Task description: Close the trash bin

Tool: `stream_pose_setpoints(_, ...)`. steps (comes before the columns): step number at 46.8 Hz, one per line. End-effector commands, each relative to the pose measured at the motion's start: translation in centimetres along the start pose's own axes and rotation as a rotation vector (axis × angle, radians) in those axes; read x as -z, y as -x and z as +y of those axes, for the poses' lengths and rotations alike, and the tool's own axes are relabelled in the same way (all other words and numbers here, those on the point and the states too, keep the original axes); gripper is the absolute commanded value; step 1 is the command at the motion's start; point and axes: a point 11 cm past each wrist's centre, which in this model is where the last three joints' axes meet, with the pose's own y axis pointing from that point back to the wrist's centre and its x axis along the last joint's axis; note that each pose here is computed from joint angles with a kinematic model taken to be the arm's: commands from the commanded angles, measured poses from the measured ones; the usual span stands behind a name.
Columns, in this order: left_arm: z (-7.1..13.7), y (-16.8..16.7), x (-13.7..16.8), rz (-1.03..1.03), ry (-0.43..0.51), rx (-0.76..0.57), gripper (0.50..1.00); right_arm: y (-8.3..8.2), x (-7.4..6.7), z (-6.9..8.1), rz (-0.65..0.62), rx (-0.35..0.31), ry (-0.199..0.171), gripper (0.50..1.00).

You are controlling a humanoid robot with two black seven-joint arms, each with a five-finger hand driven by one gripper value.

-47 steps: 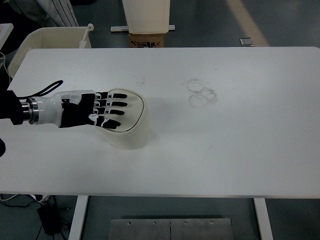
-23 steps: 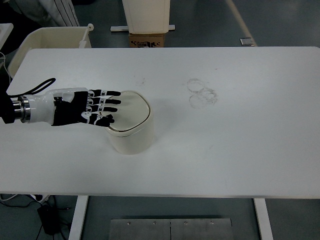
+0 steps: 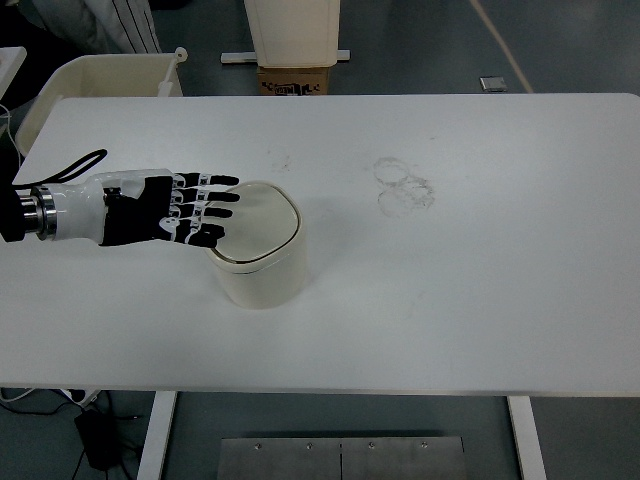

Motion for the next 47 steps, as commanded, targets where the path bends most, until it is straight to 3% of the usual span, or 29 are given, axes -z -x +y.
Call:
stream_pose_setpoints(1,0.26,-0.20,-0.05,-0.001,0.001,-0.008,1.000,-0.01,0.00,0.00,0.001,-0.001,0.000,0.991)
stream_pose_setpoints(47,0.37,-0.29,0.39,0.007,-0.005,-0.006,1.000,0.00,-0.02,0.00,-0.001,0.000,0.001,0.991)
